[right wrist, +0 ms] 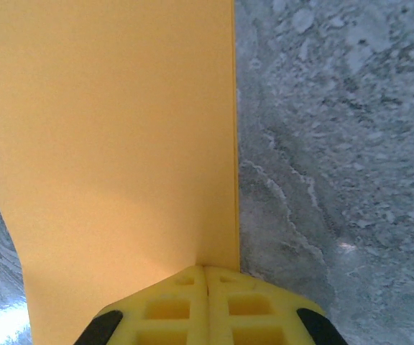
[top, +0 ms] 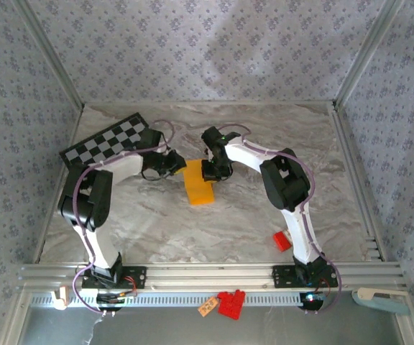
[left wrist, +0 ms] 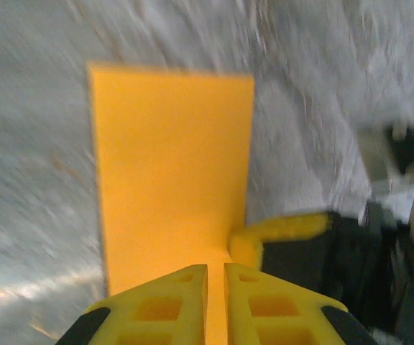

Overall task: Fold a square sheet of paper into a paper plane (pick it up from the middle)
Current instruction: First fold the square sheet of paper in half at the center of the table.

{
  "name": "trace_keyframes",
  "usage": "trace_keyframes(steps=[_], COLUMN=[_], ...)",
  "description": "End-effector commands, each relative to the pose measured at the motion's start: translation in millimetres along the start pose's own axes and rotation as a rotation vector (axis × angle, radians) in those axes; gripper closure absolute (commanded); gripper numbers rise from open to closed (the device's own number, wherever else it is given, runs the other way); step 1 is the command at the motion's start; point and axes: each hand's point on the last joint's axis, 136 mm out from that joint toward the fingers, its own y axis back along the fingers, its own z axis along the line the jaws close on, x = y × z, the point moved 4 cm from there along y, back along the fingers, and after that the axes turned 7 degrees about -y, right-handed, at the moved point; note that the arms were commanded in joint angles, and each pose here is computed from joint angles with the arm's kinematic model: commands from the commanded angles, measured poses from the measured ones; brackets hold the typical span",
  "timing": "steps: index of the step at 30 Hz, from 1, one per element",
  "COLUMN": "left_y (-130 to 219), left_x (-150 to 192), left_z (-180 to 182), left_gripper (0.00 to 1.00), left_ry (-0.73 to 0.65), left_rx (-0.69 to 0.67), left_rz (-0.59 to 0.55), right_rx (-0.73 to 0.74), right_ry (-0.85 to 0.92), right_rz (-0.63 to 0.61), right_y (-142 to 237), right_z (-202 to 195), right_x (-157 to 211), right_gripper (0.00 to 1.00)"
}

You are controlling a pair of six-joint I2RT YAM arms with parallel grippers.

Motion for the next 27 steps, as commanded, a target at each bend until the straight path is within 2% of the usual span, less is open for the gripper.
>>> trace_keyframes(steps=[1,5,15,23,27], left_y=[-12,-29,-45,-25,-7], left_x=[29,50,62,84,83], left_z=[-1,1,33,71,69], left_gripper=[0.86,0.86,0.87,0.87,0.87], left_ry=[0.044,0.053,0.123,0.158,0.146], left_rx=[-0.004,-0.024,-0.112,-0.189,-0.136], left_rz=[0.053,0.113,0.155,0.173,0.153], right_rx=[0.488,0.485,0.489,0.499,0.499], right_ry=[-0.106,-0.101,-0.097,-0.094,-0.093], right_rz=[0.227,0.224,0.228,0.231,0.229], right_y=[-68,-68,-69,-69,-69], right_z=[-120,-119,-119,-121,-121], right_x=[52,52,53,54,54], right_gripper=[0.94,0.94,0.94,0.94,0.94])
